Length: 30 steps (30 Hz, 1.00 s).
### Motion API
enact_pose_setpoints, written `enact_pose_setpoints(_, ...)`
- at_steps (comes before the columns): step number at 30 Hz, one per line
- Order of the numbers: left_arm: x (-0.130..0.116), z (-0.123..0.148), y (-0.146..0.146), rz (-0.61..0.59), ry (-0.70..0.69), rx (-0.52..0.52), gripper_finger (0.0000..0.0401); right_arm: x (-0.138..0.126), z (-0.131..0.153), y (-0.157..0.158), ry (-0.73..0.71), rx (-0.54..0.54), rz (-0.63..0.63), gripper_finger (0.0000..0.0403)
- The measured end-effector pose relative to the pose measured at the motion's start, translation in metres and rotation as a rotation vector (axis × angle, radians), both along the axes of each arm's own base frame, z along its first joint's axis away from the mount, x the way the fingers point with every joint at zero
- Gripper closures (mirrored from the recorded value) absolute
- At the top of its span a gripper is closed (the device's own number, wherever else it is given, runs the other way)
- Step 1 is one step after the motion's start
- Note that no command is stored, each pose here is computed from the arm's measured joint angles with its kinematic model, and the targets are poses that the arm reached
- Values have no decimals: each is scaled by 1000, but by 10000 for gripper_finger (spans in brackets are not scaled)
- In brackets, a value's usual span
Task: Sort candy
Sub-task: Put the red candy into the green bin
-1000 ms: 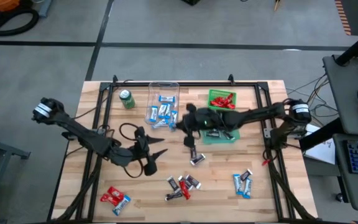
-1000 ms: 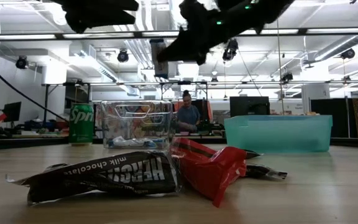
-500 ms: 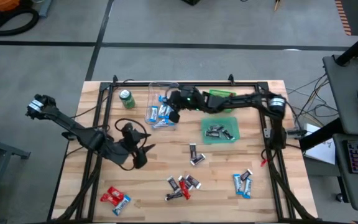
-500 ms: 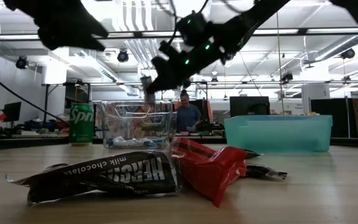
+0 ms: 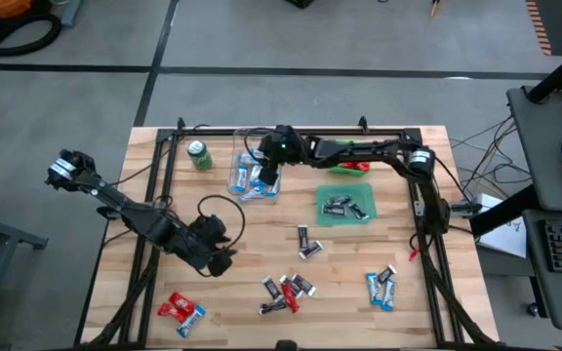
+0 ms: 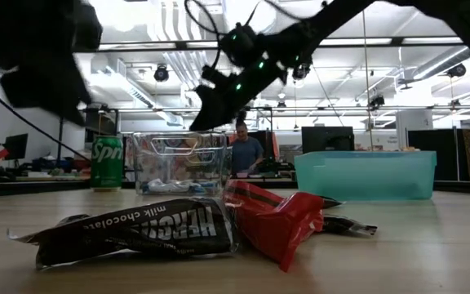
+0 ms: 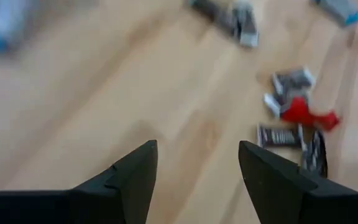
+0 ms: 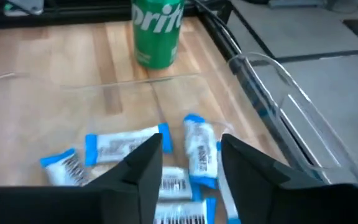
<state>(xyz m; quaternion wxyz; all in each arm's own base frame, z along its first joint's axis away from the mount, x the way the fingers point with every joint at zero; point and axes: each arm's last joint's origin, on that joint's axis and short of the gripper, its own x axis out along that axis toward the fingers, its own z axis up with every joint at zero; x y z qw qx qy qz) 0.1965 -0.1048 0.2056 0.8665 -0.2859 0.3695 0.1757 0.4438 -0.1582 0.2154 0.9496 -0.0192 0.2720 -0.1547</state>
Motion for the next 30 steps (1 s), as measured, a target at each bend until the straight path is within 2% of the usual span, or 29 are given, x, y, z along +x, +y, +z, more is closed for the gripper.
enact_pose_setpoints(3,0,-14,-7,21,117,-113,191,-10,15,6,42,28,38,232)
enact_pose_setpoints(8,1,-31,-26,69,362,-258,191,-30,31,26,139,148,155,225)
enact_pose_setpoints(12,10,-29,-47,20,537,-289,191,-45,47,51,189,173,206,230)
enact_pose_setpoints(16,15,-18,-66,-1,728,-256,191,-61,58,81,188,167,267,232)
enact_pose_setpoints(19,13,-11,-85,-155,814,-145,191,-75,66,104,174,170,311,230)
enact_pose_setpoints(21,9,-9,-104,-329,817,-82,191,-84,67,118,173,180,334,230)
enact_pose_setpoints(23,2,-8,-121,-451,814,-37,191,-93,66,130,163,194,351,230)
enact_pose_setpoints(30,-25,-10,-151,-539,829,21,191,-114,57,162,123,237,401,229)
